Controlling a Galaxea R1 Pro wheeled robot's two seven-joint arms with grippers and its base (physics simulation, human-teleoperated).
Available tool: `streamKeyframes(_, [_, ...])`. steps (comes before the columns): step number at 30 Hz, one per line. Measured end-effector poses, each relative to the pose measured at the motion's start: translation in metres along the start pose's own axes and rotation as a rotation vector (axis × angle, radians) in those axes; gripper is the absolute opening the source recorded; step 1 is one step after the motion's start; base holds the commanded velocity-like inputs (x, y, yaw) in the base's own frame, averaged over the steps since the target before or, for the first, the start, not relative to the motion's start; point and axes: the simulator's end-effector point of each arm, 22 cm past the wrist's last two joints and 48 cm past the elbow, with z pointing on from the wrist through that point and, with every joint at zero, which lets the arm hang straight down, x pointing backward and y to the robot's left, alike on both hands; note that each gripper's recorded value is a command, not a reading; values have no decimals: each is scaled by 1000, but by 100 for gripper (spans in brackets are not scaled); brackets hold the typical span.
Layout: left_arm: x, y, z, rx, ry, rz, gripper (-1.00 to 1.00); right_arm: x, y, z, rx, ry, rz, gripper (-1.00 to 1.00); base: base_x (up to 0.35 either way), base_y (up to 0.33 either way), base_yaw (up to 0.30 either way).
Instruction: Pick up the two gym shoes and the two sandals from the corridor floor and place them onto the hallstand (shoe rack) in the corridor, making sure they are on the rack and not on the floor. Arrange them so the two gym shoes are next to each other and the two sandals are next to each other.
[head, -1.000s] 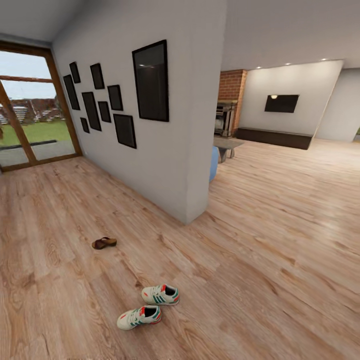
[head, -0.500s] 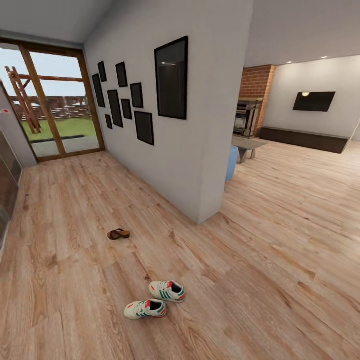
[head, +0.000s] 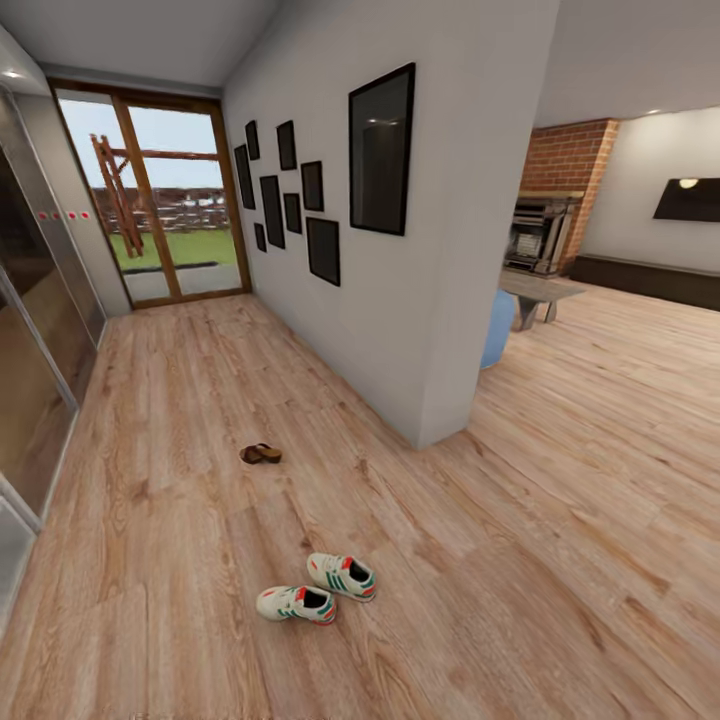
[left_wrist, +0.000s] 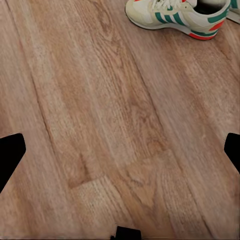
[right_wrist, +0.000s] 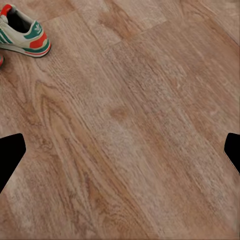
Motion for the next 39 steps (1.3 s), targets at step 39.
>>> streamKeyframes(39, [14,2,0,-6,32,1,100,13,-1,0,6,31,-4,100,0,-130,255])
